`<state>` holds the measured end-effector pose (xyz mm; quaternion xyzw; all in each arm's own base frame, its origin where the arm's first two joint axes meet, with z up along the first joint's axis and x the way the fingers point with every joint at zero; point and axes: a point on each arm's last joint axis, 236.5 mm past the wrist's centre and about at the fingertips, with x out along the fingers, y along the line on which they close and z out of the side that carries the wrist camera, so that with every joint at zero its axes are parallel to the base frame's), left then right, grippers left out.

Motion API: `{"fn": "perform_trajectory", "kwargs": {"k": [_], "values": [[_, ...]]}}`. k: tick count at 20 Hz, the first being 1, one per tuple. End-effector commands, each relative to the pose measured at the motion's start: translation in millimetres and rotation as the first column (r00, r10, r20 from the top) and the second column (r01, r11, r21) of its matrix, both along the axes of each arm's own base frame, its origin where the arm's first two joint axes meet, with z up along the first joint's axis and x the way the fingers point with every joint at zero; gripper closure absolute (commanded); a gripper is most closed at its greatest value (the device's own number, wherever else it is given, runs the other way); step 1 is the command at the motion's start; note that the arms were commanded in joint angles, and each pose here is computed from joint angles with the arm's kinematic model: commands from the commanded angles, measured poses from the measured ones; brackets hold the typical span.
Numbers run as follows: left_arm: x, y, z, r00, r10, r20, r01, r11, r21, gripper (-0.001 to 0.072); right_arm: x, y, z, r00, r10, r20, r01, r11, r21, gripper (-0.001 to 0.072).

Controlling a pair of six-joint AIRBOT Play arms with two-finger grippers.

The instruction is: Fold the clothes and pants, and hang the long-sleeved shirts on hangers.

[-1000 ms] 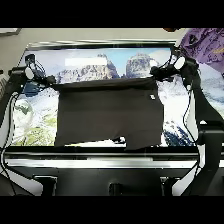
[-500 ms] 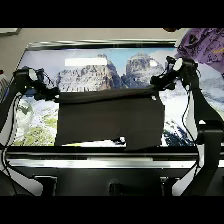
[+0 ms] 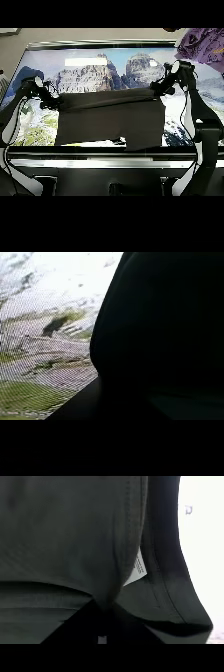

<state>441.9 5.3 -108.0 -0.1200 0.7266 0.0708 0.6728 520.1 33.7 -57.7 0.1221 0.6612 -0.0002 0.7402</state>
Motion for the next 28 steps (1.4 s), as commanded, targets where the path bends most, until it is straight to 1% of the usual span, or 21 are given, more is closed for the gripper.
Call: {"fn": "perform_trajectory", "kwargs": {"k": [1,2,3,4,5,6,7,10,12,13,14,16,18,20,22,23,24,28], "values": [[3.1,-0.5,-8.1,1.0,0.004,0.008,-0.004,1.0,-0.001,0.0684,-6.3,0.6,-17.8,0.999,0.01,-0.05,-0.01,1.0,0.0,0.0676],[5.2,-0.4,-7.8,1.0,0.005,0.016,-0.005,1.0,0.0,0.0627,-6.8,0.7,-21.3,0.998,0.009,-0.056,-0.009,1.0,0.0,0.0667],[6.9,-0.3,-7.3,1.0,0.013,0.022,-0.013,1.0,0.001,0.0528,-6.9,1.4,-22.3,0.998,0.009,-0.058,-0.009,1.0,0.003,0.0594],[9.0,0.0,-5.5,0.999,0.013,0.029,-0.013,1.0,0.001,0.0398,-6.6,2.5,-21.0,0.998,0.009,-0.056,-0.009,1.0,0.008,0.0501],[12.5,0.4,-0.9,0.999,0.013,0.042,-0.013,1.0,0.002,0.0229,-6.3,3.3,-17.8,0.999,0.01,-0.05,-0.009,1.0,0.011,0.0418],[17.3,1.6,7.8,0.998,0.012,0.06,-0.013,1.0,0.003,0.0138,-7.4,2.9,-10.7,0.999,0.013,-0.045,-0.013,1.0,0.01,0.0306],[22.7,4.4,20.2,0.996,0.013,0.083,-0.014,1.0,0.008,0.0134,-7.5,2.4,0.3,0.999,0.03,-0.026,-0.03,1.0,0.008,0.0261],[31.0,29.3,76.9,0.985,-0.014,0.17,0.001,0.997,0.076,0.0134,-11.2,-9.6,52.8,0.996,0.072,0.057,-0.073,0.997,0.013,0.0254],[13.0,52.4,110.4,0.984,-0.053,0.172,0.03,0.99,0.138,0.0134,-21.0,-23.9,92.6,0.989,0.078,0.122,-0.093,0.989,0.115,0.0255],[-2.6,65.3,122.3,0.987,-0.044,0.155,0.019,0.987,0.158,0.0134,-30.1,-35.0,105.4,0.987,0.066,0.147,-0.09,0.982,0.166,0.0256],[-19.2,74.9,129.7,0.988,-0.01,0.152,-0.013,0.988,0.152,0.0135,-45.2,-51.0,111.0,0.988,0.032,0.149,-0.064,0.975,0.211,0.0256],[-61.0,90.5,130.5,0.99,0.053,0.133,-0.072,0.986,0.148,0.0135,-91.2,-72.6,102.0,0.994,-0.049,0.1,0.015,0.948,0.318,0.0255],[-105.5,96.1,122.4,0.989,0.101,0.107,-0.116,0.983,0.144,0.0136,-148.0,-78.2,77.5,0.993,-0.119,0.018,0.101,0.911,0.4,0.0255],[-141.1,92.6,114.1,0.986,0.134,0.102,-0.147,0.98,0.131,0.0136,-196.7,-74.3,50.4,0.985,-0.167,-0.05,0.172,0.889,0.424,0.0254],[-165.5,85.8,107.2,0.984,0.144,0.104,-0.156,0.98,0.125,0.0136,-237.3,-57.0,25.3,0.982,-0.161,-0.101,0.189,0.878,0.44,0.0254],[-173.6,83.2,104.5,0.984,0.143,0.102,-0.156,0.98,0.124,0.0136,-252.4,-47.2,15.3,0.98,-0.149,-0.129,0.192,0.871,0.452,0.0237],[-180.3,81.2,101.9,0.985,0.143,0.097,-0.155,0.98,0.123,0.0136,-265.5,-38.6,4.9,0.976,-0.147,-0.161,0.206,0.862,0.463,0.0222],[-186.9,79.2,96.1,0.986,0.144,0.083,-0.153,0.981,0.121,0.0136,-294.0,-22.4,-24.4,0.964,-0.143,-0.226,0.237,0.848,0.474,0.0222]]}}
